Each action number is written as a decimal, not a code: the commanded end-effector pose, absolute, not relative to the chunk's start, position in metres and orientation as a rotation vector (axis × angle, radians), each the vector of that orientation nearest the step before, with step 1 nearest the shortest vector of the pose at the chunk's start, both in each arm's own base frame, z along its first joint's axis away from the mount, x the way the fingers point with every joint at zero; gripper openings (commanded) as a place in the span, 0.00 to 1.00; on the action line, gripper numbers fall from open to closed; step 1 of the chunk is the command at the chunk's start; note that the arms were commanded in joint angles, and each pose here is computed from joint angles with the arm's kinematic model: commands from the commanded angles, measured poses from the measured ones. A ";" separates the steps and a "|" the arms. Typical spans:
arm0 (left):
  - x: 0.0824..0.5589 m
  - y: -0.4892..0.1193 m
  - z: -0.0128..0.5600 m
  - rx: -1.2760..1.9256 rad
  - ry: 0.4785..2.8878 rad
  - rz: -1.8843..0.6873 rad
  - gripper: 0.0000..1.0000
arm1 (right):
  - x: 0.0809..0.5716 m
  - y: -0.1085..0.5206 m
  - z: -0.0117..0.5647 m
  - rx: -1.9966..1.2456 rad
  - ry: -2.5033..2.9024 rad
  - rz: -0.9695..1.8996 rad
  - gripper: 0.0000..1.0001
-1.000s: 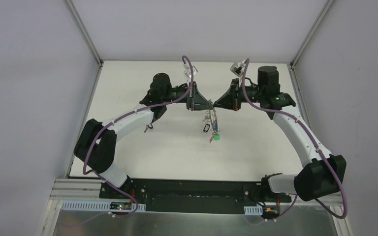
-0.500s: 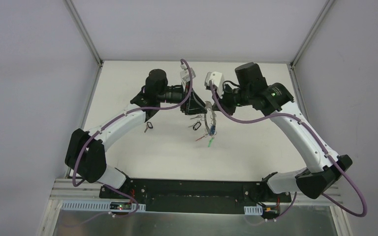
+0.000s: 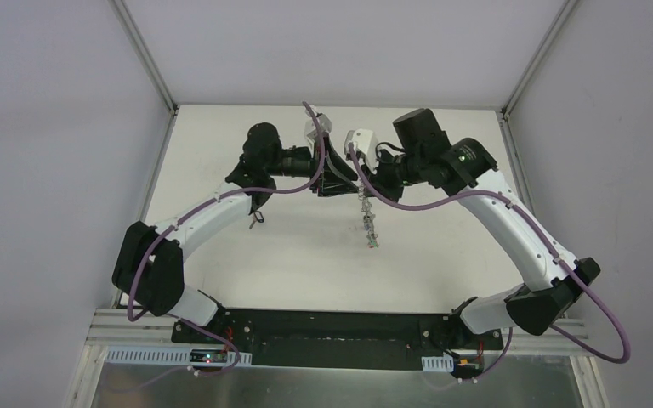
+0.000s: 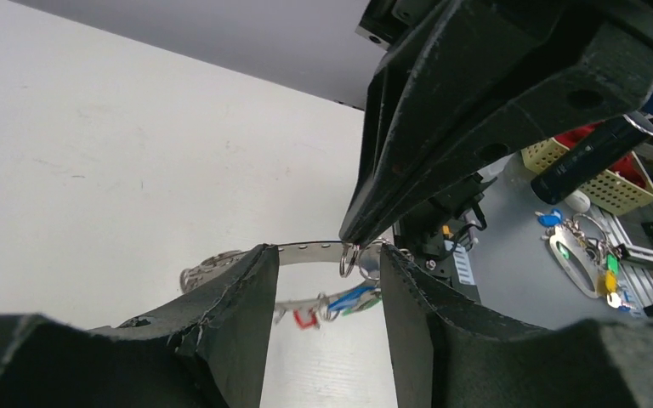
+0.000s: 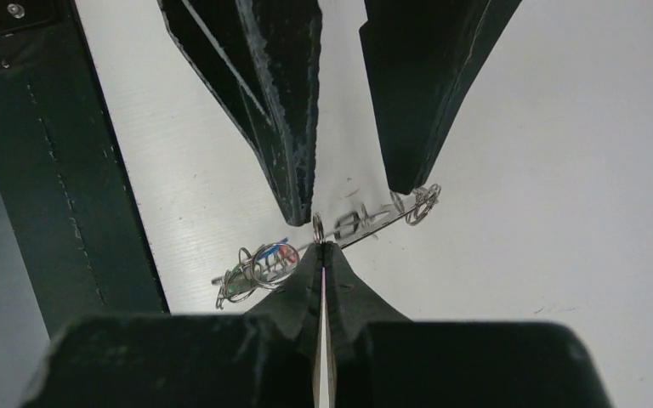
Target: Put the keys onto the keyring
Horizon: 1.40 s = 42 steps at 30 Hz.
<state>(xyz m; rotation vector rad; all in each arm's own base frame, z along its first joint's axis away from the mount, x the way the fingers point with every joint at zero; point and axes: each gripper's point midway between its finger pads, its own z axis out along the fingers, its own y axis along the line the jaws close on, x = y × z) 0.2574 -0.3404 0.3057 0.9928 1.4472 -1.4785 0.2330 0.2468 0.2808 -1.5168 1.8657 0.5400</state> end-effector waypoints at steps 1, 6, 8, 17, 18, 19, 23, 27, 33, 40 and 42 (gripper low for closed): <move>0.240 -0.344 0.316 1.089 1.299 -1.519 0.48 | 0.230 0.260 0.303 -1.476 1.819 0.628 0.00; 0.236 -0.343 0.310 1.123 1.278 -1.509 0.46 | 0.232 0.262 0.303 -1.461 1.830 0.650 0.00; 0.235 -0.343 0.307 1.134 1.278 -1.500 0.44 | 0.233 0.263 0.304 -1.455 1.830 0.659 0.00; 0.232 -0.343 0.295 1.174 1.301 -1.471 0.30 | 0.234 0.263 0.306 -1.432 1.838 0.700 0.00; 0.232 -0.343 0.295 1.174 1.303 -1.470 0.27 | 0.235 0.263 0.305 -1.431 1.841 0.702 0.00; 0.232 -0.343 0.296 1.174 1.303 -1.470 0.25 | 0.235 0.263 0.305 -1.429 1.841 0.703 0.00; 0.233 -0.344 0.298 1.167 1.304 -1.469 0.23 | 0.235 0.262 0.302 -1.428 1.850 0.705 0.00; 0.234 -0.343 0.300 1.159 1.304 -1.464 0.25 | 0.234 0.261 0.300 -1.426 1.855 0.706 0.00; 0.234 -0.344 0.305 1.149 1.297 -1.475 0.24 | 0.234 0.260 0.297 -1.426 1.866 0.709 0.00; 0.234 -0.345 0.305 1.142 1.303 -1.485 0.21 | 0.236 0.260 0.293 -1.427 1.878 0.706 0.00; 0.234 -0.345 0.306 1.142 1.303 -1.488 0.22 | 0.236 0.260 0.292 -1.428 1.880 0.706 0.00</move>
